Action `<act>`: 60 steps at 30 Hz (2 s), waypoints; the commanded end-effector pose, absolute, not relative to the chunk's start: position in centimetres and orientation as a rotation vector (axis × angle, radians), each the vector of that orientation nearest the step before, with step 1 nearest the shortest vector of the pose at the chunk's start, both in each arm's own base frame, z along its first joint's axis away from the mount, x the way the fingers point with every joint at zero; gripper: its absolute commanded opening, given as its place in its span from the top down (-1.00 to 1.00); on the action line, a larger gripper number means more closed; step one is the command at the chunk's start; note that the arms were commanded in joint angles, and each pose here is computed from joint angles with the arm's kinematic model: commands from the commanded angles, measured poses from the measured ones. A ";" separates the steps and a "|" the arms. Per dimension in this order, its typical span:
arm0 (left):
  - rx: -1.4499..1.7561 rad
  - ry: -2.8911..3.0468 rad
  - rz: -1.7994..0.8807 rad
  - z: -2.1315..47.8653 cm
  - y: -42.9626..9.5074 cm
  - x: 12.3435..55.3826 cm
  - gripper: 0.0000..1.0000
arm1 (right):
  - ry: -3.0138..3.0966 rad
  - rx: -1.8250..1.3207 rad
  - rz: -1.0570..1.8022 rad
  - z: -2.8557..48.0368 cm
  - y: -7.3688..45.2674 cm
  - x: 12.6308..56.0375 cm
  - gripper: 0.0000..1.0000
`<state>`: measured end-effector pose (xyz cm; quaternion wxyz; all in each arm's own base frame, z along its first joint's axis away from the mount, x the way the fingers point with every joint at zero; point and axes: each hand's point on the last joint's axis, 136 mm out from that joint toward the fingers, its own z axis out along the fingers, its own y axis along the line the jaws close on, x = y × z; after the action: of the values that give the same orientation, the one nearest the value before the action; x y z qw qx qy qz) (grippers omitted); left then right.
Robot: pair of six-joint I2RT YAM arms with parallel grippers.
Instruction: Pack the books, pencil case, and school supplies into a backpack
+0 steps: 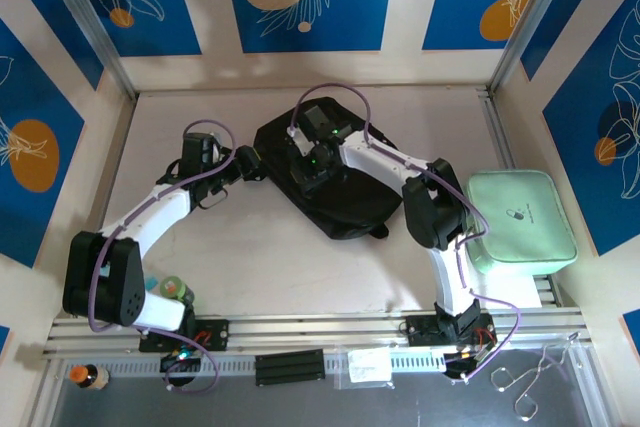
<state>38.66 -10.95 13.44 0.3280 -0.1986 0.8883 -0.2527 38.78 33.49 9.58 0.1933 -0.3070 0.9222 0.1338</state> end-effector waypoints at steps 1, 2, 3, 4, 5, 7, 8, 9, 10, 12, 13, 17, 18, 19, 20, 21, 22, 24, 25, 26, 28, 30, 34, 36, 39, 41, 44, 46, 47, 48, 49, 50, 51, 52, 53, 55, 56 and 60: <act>-0.523 2.332 -0.695 13.2 -11.2 38.9 -0.93 | 2.610 -0.952 0.410 8.8 34.1 38.1 0.19; -0.520 2.331 -0.701 13.2 -11.2 38.9 -0.93 | 2.612 -0.959 0.410 8.7 34.1 38.1 0.19; -0.520 2.330 -0.703 13.3 -11.2 38.9 -0.92 | 2.614 -0.968 0.402 8.4 34.2 38.1 0.19; -0.518 2.330 -0.704 13.3 -11.3 38.9 -0.93 | 2.614 -0.968 0.386 8.2 34.1 38.3 0.19; -0.520 2.329 -0.705 13.3 -11.3 38.9 -0.93 | 2.616 -0.962 0.371 8.0 34.0 38.6 0.20; -0.515 2.331 -0.707 13.3 -11.3 38.8 -0.93 | 2.621 -0.953 0.336 7.5 33.7 39.1 0.25; -0.516 2.331 -0.710 13.3 -11.3 38.8 -0.93 | 2.620 -0.951 0.330 7.3 33.7 39.3 0.27; -0.512 2.331 -0.713 13.4 -11.4 38.8 -0.93 | 2.620 -0.947 0.315 7.1 33.7 39.7 0.29; -0.511 2.333 -0.716 13.4 -11.4 38.7 -0.93 | 2.615 -0.947 0.302 7.0 33.7 40.0 0.31; -0.511 2.334 -0.718 13.4 -11.5 38.7 -0.93 | 2.612 -0.953 0.298 6.6 33.9 40.3 0.36; -0.511 2.334 -0.716 13.4 -11.5 38.7 -0.93 | 2.612 -0.952 0.299 6.4 34.0 40.4 0.39; -0.513 2.336 -0.725 13.4 -11.5 38.6 -0.93 | 2.618 -0.940 0.338 6.1 34.6 40.5 0.72; -0.511 2.337 -0.729 13.4 -11.6 38.6 -0.93 | 2.617 -0.930 0.360 6.4 34.8 40.5 0.84; -0.511 2.338 -0.733 13.4 -11.6 38.6 -0.92 | 2.613 -0.913 0.382 6.8 34.9 40.5 0.94; -0.510 2.337 -0.741 13.5 -11.7 38.6 -0.92 | 2.604 -0.899 0.402 7.4 35.0 40.5 1.00; -0.511 2.336 -0.753 13.6 -11.9 38.6 -0.92 | 2.593 -0.885 0.428 8.1 35.1 40.4 1.00; -0.512 2.339 -0.766 13.6 -12.1 38.4 -0.92 | 2.572 -0.867 0.456 9.1 35.2 40.4 1.00; -0.512 2.337 -0.810 13.9 -12.6 38.4 -0.89 | 2.532 -0.829 0.513 11.3 35.2 40.2 1.00; -0.509 2.335 -0.840 14.2 -12.9 38.3 -0.88 | 2.510 -0.816 0.547 12.3 35.3 39.9 1.00; -0.501 2.334 -0.868 14.4 -13.4 38.3 -0.86 | 2.489 -0.800 0.574 13.2 35.1 39.8 1.00; -0.483 2.329 -0.935 15.0 -14.4 38.2 -0.81 | 2.452 -0.768 0.630 14.7 34.8 39.3 1.00; -0.465 2.329 -0.982 15.4 -15.5 38.1 -0.74 | 2.432 -0.745 0.679 15.7 34.6 38.8 1.00; -0.411 2.320 -1.118 16.2 -18.7 37.9 -0.54 | 2.426 -0.707 0.739 16.3 34.0 38.0 1.00; -0.373 2.308 -1.200 16.7 -20.7 38.0 -0.47 | 2.426 -0.691 0.748 16.4 33.7 37.9 1.00; -0.334 2.325 -1.278 16.4 -23.3 38.2 -0.30 | 2.424 -0.665 0.762 16.6 33.5 37.8 1.00; -0.335 2.344 -1.309 15.7 -24.4 38.6 -0.13 | 2.420 -0.657 0.775 16.8 33.4 37.7 1.00; -0.334 2.354 -1.362 15.1 -25.8 39.2 0.10 | 2.415 -0.644 0.792 17.1 33.3 37.6 1.00; -0.340 2.366 -1.365 14.6 -26.2 39.5 0.19 | 2.414 -0.634 0.806 17.2 33.2 37.5 1.00; -0.341 2.371 -1.358 14.5 -26.3 39.6 0.21 | 2.413 -0.630 0.816 17.2 33.2 37.5 1.00; -0.343 2.378 -1.348 14.3 -26.3 39.7 0.25 | 2.414 -0.626 0.826 17.3 33.2 37.4 1.00; -0.339 2.382 -1.341 14.1 -26.4 39.8 0.27 | 2.416 -0.623 0.836 17.3 33.2 37.4 1.00; -0.338 2.389 -1.332 14.0 -26.4 39.8 0.30 | 2.416 -0.623 0.843 17.3 33.2 37.3 1.00; -0.344 2.398 -1.321 13.7 -26.3 39.9 0.34 | 2.418 -0.619 0.846 17.2 33.2 37.3 1.00; -0.346 2.404 -1.315 13.5 -26.4 40.0 0.37 | 2.417 -0.618 0.846 17.2 33.2 37.3 1.00; -0.351 2.411 -1.314 13.2 -26.4 40.0 0.41 | 2.419 -0.617 0.848 17.2 33.1 37.3 1.00; -0.366 2.419 -1.316 12.8 -26.5 40.1 0.48 | 2.419 -0.617 0.849 17.2 33.1 37.3 1.00; -0.367 2.415 -1.324 12.8 -26.6 40.2 0.54 | 2.421 -0.616 0.847 17.1 33.1 37.3 1.00; -0.366 2.397 -1.343 13.1 -26.8 40.7 0.82 | 2.441 -0.586 0.802 16.4 32.4 37.6 1.00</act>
<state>39.82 -25.93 11.70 0.1717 -0.1441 0.8600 -0.4584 38.11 32.62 14.64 0.2398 -0.2202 0.9029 0.2807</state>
